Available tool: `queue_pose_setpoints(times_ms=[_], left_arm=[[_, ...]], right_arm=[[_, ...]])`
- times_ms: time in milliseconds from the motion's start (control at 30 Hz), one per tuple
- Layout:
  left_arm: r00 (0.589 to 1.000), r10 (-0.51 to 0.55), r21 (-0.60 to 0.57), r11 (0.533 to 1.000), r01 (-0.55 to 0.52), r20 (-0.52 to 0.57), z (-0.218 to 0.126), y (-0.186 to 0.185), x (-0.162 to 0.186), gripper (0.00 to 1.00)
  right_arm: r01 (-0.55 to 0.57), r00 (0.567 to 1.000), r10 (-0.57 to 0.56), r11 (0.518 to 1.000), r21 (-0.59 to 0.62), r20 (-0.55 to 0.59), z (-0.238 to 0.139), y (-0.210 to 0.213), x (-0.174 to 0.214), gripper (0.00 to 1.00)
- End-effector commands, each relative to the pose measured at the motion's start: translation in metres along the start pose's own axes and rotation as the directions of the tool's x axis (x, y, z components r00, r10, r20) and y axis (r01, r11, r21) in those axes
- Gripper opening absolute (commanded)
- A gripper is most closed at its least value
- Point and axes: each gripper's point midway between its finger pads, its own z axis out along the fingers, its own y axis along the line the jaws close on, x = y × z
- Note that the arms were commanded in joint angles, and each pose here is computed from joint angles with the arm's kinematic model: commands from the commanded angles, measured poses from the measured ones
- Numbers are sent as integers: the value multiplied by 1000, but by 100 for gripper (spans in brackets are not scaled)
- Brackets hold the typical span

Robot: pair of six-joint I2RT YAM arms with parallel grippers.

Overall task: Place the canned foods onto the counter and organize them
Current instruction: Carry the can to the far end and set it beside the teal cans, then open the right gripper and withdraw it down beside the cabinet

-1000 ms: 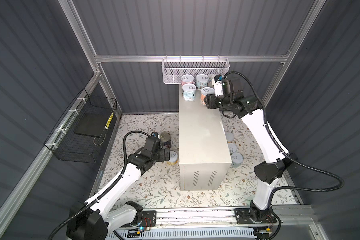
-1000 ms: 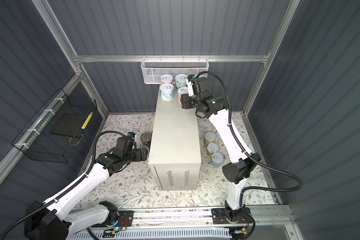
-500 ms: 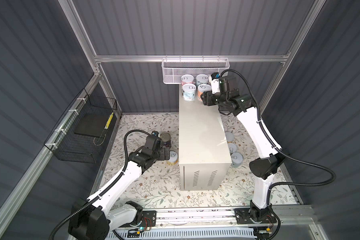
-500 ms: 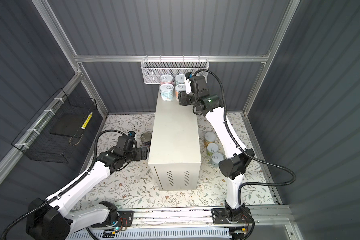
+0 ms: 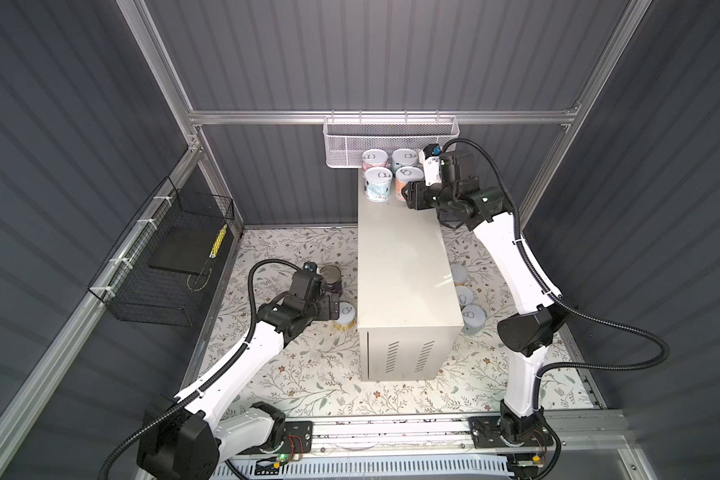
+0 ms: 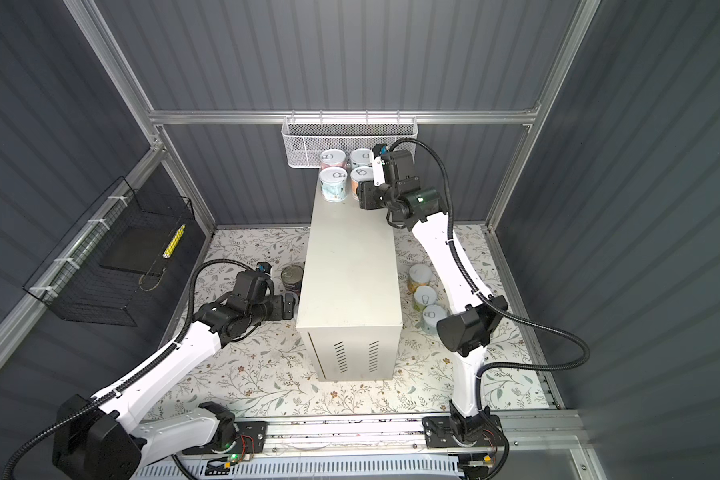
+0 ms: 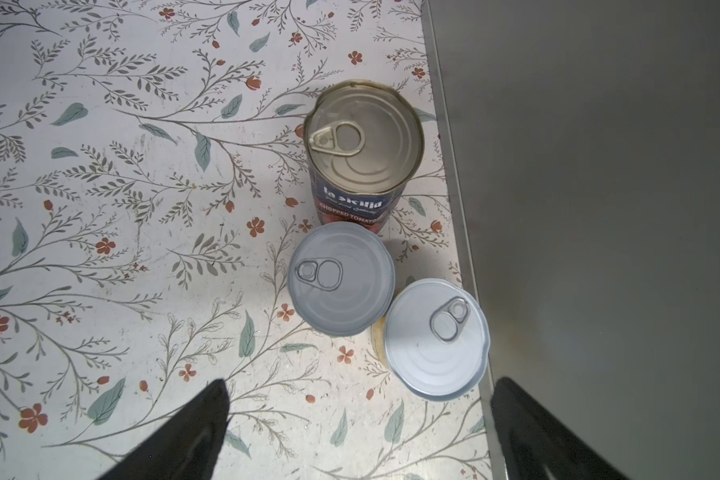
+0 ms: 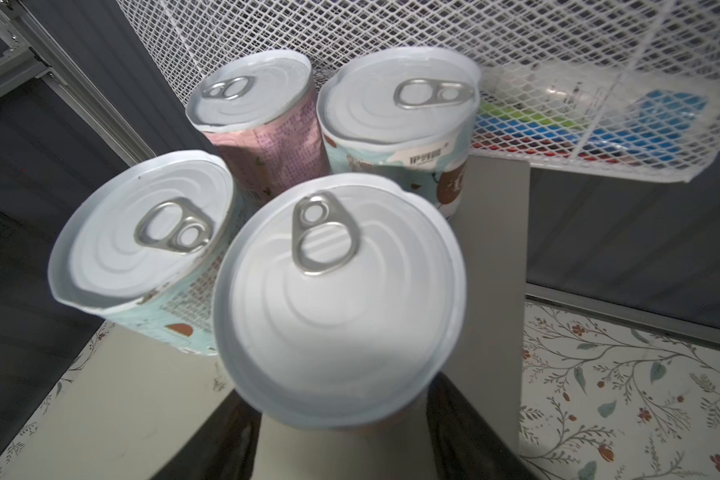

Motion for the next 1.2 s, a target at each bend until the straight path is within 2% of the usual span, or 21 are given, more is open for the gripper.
queue_pose_setpoints(times_ms=[0, 267, 467, 567, 600, 633, 700, 767, 800, 867, 933, 1033, 1167], left_arm=[[1000, 8, -1, 1000, -8, 11, -2, 1, -6, 99], [1000, -5, 7, 1000, 5, 12, -3, 0, -4, 99], [999, -31, -20, 999, 32, 37, -3, 5, -8, 99], [997, -56, -51, 997, 59, 51, 0, 9, -12, 100], [996, -62, -53, 996, 66, 63, 0, 10, -13, 99], [994, -71, -53, 996, 75, 79, 0, 11, -15, 100], [991, -77, -35, 996, 81, 108, -2, 9, -19, 99], [989, -78, -3, 997, 79, 126, -3, 4, -23, 100], [988, -86, 6, 996, 86, 127, -3, 2, -24, 99], [989, -97, 35, 995, 93, 116, -2, -4, -25, 99], [991, -100, 46, 994, 96, 91, -2, -7, -24, 100], [994, -83, 85, 993, 76, 76, -2, -14, -22, 99], [992, -97, 77, 993, 91, 84, -7, -10, -21, 100]], right_arm=[[-11, 1000, 11, 999, -30, 21, 6, 2, -7, 63], [-25, 1000, 26, 999, -43, 11, -3, 2, -9, 64], [-41, 999, 44, 995, -87, 24, -52, 16, -12, 67], [-45, 999, 47, 995, -84, 17, -83, 18, -8, 73], [-46, 999, 47, 996, -83, 15, -94, 18, -5, 79], [-51, 999, 52, 996, -75, 16, -104, 16, -3, 96], [-50, 998, 53, 997, -61, 35, -124, 13, 3, 99], [-70, 991, 75, 996, -53, 115, -151, 7, 1, 99], [-114, 980, 122, 992, -54, 160, -159, -1, 4, 99], [-148, 964, 178, 977, -155, 199, -172, -4, 17, 99], [-216, 956, 234, 969, -119, 175, -182, -22, 37, 99], [-234, 969, 237, 971, -52, 69, -189, -31, 69, 99], [-276, 956, 259, 954, 117, 137, -206, -64, 107, 99]])
